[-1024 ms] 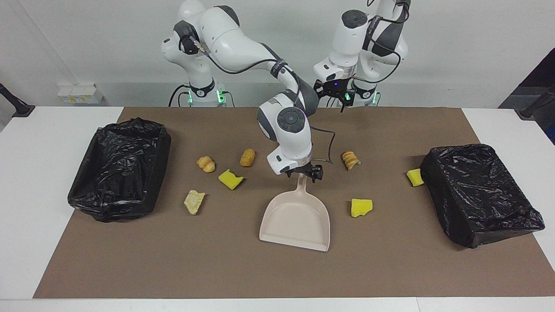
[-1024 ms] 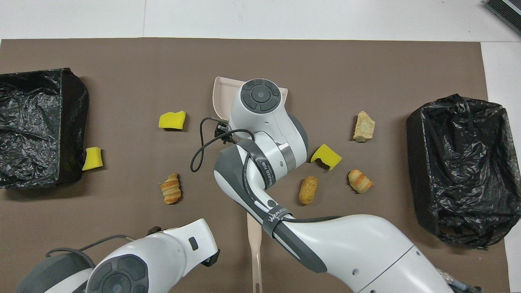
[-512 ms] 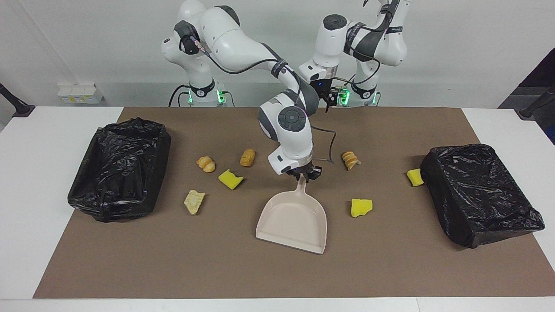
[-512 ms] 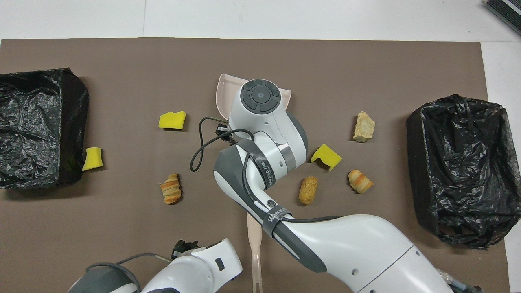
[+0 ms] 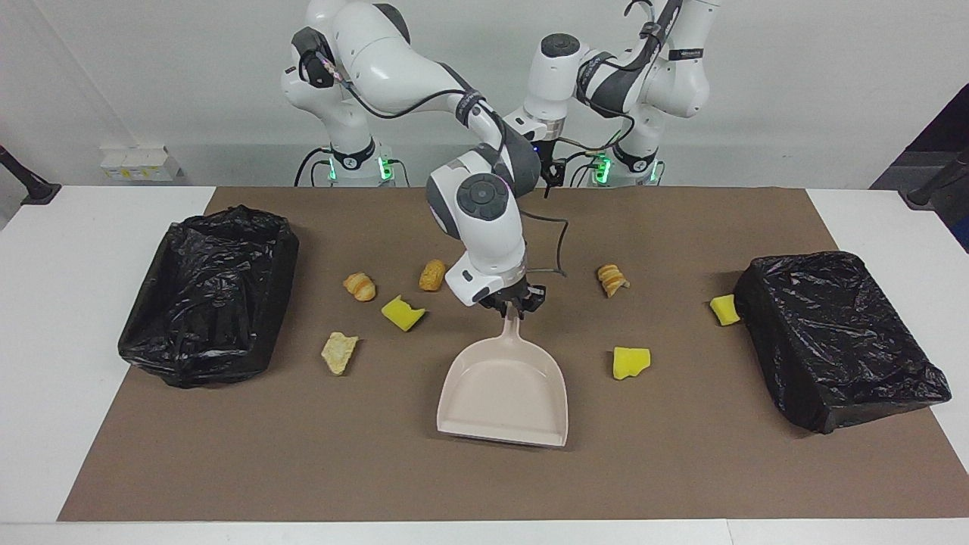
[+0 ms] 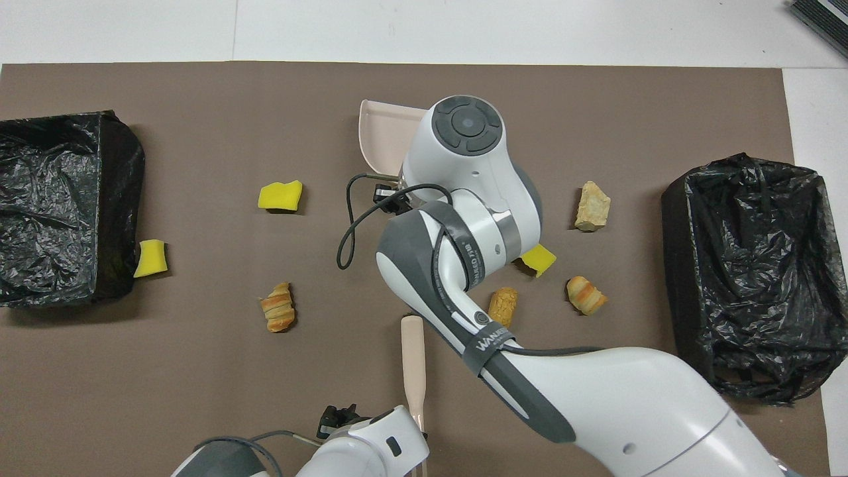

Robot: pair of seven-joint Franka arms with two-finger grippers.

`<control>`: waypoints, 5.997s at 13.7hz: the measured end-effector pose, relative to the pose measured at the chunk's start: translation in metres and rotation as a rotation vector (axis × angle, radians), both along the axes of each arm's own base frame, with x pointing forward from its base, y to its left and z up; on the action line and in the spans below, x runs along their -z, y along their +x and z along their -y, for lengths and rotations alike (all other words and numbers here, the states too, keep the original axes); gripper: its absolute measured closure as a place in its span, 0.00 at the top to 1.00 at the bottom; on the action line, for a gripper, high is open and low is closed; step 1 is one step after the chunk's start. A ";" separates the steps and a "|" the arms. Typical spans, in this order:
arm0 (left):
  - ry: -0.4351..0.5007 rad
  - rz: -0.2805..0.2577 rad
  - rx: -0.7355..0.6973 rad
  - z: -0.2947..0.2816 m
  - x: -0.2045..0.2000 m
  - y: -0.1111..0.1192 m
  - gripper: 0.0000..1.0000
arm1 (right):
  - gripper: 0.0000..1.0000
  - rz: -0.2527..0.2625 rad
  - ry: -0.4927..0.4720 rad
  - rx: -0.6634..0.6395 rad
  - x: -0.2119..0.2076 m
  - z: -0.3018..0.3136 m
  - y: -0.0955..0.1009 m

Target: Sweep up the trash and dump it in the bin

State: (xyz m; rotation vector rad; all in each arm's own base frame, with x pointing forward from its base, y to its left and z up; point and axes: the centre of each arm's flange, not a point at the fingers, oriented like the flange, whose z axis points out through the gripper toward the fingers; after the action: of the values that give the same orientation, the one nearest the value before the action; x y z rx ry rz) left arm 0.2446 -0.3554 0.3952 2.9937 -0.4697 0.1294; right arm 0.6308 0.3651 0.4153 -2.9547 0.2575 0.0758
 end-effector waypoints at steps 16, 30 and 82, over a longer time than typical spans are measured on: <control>0.005 -0.043 -0.068 0.047 0.054 -0.019 0.26 | 0.32 -0.141 -0.100 -1.322 -0.112 0.283 -0.015; 0.136 -0.083 -0.403 -0.056 -0.042 0.153 0.26 | 0.32 -0.143 -0.192 -1.522 -0.041 0.192 -0.035; 0.134 -0.080 0.005 -0.133 0.039 0.263 0.26 | 0.32 -0.056 -0.150 -1.626 0.065 0.069 -0.087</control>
State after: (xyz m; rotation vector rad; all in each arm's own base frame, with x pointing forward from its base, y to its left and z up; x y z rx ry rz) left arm 0.5074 -0.2225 0.3562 3.1132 -0.4964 -0.0231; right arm 0.5441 0.2962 0.3498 -2.3891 -2.0998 0.3182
